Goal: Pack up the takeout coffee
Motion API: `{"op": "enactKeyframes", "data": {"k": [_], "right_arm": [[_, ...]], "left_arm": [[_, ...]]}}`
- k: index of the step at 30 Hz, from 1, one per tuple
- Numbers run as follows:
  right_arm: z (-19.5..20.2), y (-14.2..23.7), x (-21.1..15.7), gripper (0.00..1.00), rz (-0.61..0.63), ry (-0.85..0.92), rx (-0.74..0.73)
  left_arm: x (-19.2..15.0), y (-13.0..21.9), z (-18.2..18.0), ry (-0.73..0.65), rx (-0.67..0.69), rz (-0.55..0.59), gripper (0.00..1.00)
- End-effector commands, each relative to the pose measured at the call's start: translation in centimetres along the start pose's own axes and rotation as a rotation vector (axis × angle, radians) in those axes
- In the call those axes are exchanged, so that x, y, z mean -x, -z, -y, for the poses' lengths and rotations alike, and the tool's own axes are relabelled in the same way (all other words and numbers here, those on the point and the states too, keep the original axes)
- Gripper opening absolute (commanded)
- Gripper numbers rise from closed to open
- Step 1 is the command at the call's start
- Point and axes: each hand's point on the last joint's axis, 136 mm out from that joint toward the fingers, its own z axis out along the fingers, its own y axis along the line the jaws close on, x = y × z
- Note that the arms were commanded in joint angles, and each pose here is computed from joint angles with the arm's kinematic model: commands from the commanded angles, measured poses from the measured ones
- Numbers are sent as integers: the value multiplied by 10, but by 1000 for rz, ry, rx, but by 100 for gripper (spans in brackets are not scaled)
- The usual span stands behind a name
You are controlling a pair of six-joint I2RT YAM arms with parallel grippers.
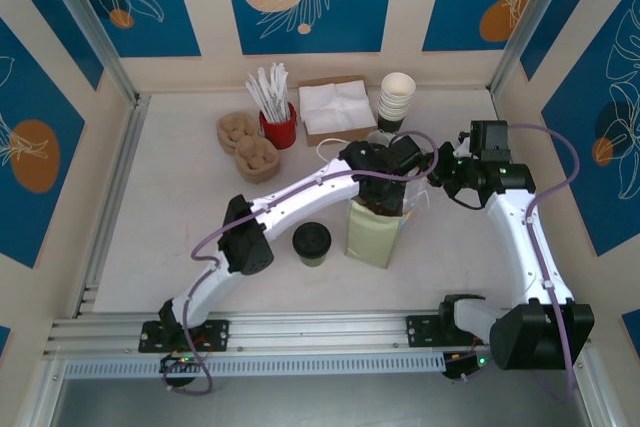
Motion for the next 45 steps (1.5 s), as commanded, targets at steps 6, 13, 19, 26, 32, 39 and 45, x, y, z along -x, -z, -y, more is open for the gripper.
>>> {"op": "enactKeyframes", "data": {"k": [6, 13, 19, 26, 32, 39, 45], "right_arm": [[6, 2, -10, 4, -38, -32, -10], [5, 5, -9, 3, -33, -19, -14], [8, 12, -9, 3, -36, 15, -45], [14, 20, -10, 2, -47, 50, -94], [19, 19, -11, 1, -53, 62, -111], [16, 21, -10, 1, -60, 76, -113], [12, 26, -9, 1, -63, 96, -124]], "left_arm": [[-15, -18, -6, 38, -14, -99, 42], [-27, -37, -13, 57, 3, -147, 42], [-32, -48, -18, 77, 12, -165, 42], [-38, -59, -26, 87, 37, -184, 41], [-45, -73, -23, 105, 20, -209, 41], [-57, -90, -25, 104, 29, -245, 41], [-64, -101, -25, 104, 29, -265, 41]]}}
